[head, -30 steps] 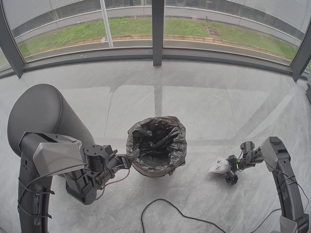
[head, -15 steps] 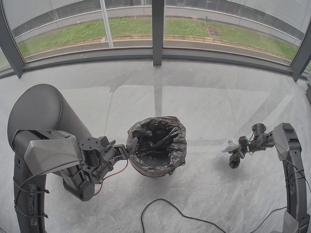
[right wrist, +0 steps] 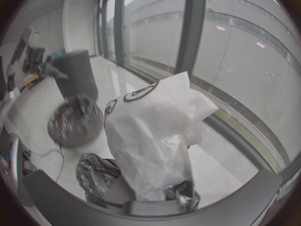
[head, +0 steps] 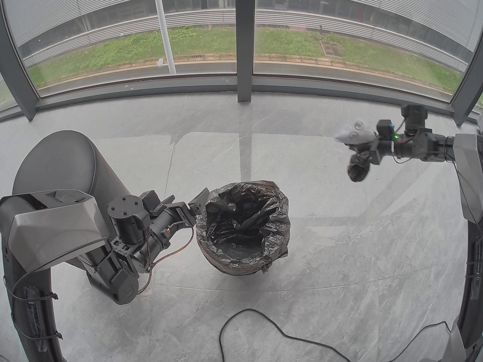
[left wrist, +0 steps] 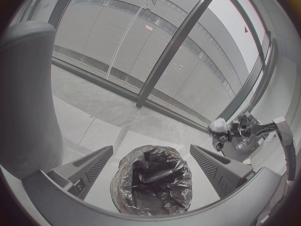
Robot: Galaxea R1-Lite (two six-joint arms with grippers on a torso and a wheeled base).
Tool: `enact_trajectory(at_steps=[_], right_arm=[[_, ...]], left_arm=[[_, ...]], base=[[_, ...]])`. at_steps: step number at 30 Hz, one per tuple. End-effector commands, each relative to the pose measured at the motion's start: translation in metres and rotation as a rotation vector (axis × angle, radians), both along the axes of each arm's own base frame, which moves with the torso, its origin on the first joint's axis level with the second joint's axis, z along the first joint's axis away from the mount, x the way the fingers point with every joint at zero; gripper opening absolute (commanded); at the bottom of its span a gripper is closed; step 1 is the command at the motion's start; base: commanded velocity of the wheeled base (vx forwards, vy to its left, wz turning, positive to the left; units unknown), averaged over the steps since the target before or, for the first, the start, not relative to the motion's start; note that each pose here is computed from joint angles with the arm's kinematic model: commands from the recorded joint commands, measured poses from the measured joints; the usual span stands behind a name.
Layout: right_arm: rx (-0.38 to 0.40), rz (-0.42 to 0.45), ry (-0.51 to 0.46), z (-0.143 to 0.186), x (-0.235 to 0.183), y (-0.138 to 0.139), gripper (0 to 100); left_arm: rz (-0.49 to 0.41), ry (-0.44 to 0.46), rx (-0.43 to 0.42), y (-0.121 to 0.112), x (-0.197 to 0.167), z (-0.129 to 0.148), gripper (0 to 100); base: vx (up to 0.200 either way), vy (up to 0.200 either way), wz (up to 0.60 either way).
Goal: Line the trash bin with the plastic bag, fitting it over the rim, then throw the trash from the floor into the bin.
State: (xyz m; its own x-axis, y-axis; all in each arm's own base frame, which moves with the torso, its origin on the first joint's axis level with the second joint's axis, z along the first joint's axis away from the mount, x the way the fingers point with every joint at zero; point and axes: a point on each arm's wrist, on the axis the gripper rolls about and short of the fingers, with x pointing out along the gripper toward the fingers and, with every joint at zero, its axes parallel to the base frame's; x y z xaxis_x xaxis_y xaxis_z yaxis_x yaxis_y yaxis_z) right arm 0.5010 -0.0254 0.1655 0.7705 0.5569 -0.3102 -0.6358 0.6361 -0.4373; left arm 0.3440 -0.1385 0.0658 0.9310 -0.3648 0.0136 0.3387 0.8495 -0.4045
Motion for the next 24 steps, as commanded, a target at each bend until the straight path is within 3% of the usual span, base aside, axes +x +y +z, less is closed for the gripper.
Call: enact_trajectory(at_steps=[1,3,8,14,18,24], right_arm=[[0.141,0.258,-0.126,0.117,-0.073,0.154,0],[0.15,0.328,-0.08,0.104,-0.083,0.209,0],[0.152,0.392,-0.098,0.069,-0.079,0.261,0],[0.169,0.396,-0.184,0.053,-0.067,0.271,0],[0.148,0.386,-0.14,0.007,-0.067,0.268,0],[0.135,0.377,-0.093,-0.036,-0.074,0.263,0]], left_arm=[[0.001,-0.079,-0.033,0.004,-0.012,0.035,100],[-0.001,-0.089,-0.037,0.007,-0.02,0.043,100],[0.005,-0.102,-0.042,0.015,-0.034,0.056,100],[0.019,-0.113,-0.045,0.023,-0.043,0.064,100],[0.025,-0.114,-0.046,0.03,-0.055,0.07,100],[0.065,-0.123,-0.043,0.044,-0.057,0.074,100]], base=[[0.0,0.0,0.0],[0.0,0.0,0.0],[0.0,0.0,0.0],[0.0,0.0,0.0],[0.0,0.0,0.0],[0.0,0.0,0.0]])
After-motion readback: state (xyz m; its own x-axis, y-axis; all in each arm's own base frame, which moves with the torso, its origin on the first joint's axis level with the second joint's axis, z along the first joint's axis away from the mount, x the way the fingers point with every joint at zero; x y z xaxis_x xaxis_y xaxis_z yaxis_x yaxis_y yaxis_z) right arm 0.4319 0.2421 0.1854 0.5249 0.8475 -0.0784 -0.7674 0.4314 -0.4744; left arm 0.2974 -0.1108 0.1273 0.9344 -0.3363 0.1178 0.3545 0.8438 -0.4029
